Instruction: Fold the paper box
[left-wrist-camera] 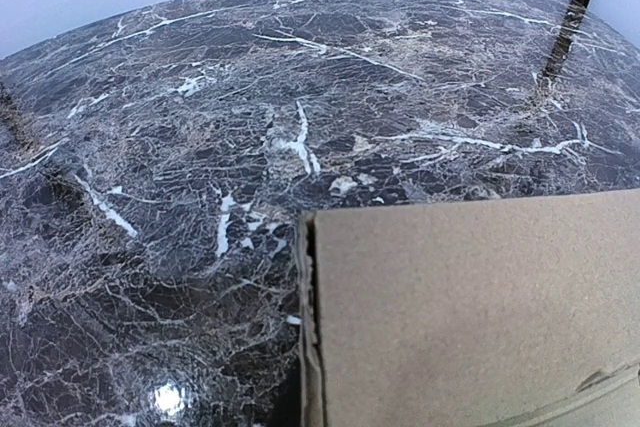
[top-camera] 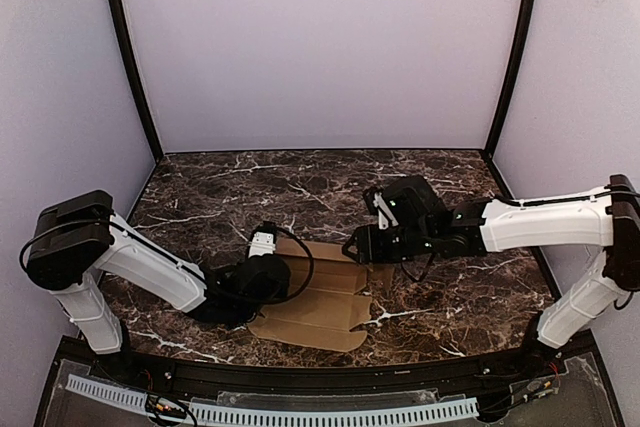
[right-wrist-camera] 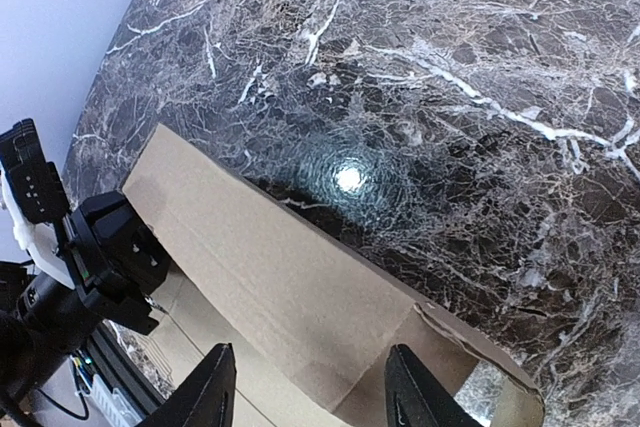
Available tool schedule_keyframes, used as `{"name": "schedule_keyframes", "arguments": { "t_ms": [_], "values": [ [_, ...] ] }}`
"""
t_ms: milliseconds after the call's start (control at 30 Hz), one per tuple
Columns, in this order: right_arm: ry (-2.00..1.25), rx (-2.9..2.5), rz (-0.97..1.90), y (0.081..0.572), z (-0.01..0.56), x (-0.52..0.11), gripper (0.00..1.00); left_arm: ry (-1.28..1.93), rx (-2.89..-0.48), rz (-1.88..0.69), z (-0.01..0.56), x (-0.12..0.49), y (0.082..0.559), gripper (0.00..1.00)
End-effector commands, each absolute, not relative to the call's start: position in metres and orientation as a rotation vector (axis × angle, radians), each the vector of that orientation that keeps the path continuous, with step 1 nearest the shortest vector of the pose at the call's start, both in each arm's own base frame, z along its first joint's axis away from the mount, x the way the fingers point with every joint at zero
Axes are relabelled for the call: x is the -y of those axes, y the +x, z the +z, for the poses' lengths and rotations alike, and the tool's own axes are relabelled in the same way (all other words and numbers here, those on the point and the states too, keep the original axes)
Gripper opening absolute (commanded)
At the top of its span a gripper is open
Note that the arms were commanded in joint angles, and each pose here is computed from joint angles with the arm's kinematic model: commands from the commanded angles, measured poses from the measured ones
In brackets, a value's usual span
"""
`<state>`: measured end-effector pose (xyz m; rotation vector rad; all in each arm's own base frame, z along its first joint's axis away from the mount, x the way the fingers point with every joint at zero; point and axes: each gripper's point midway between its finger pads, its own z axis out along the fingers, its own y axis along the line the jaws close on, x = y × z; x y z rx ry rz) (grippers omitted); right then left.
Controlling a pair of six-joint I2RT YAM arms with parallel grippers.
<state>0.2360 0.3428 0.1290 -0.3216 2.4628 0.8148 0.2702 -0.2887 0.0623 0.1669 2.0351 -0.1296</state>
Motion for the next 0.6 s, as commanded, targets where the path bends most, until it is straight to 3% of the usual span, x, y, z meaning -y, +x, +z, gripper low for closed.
{"name": "schedule_keyframes", "arguments": {
  "t_ms": [0,333,567],
  "values": [
    [-0.224,-2.425,0.871,0.246,0.131,-0.349,0.5,0.153,-2.017,-0.159,0.069,0.293,0.269,0.0],
    [-0.155,-2.367,0.968,0.252,0.141,-0.359,0.44,0.141,-2.02,-0.202,0.072,0.291,0.264,0.0],
    [-0.142,-2.355,0.888,0.252,0.148,-0.342,0.44,0.135,-2.015,-0.179,0.073,0.288,0.265,0.0]
  ]
}}
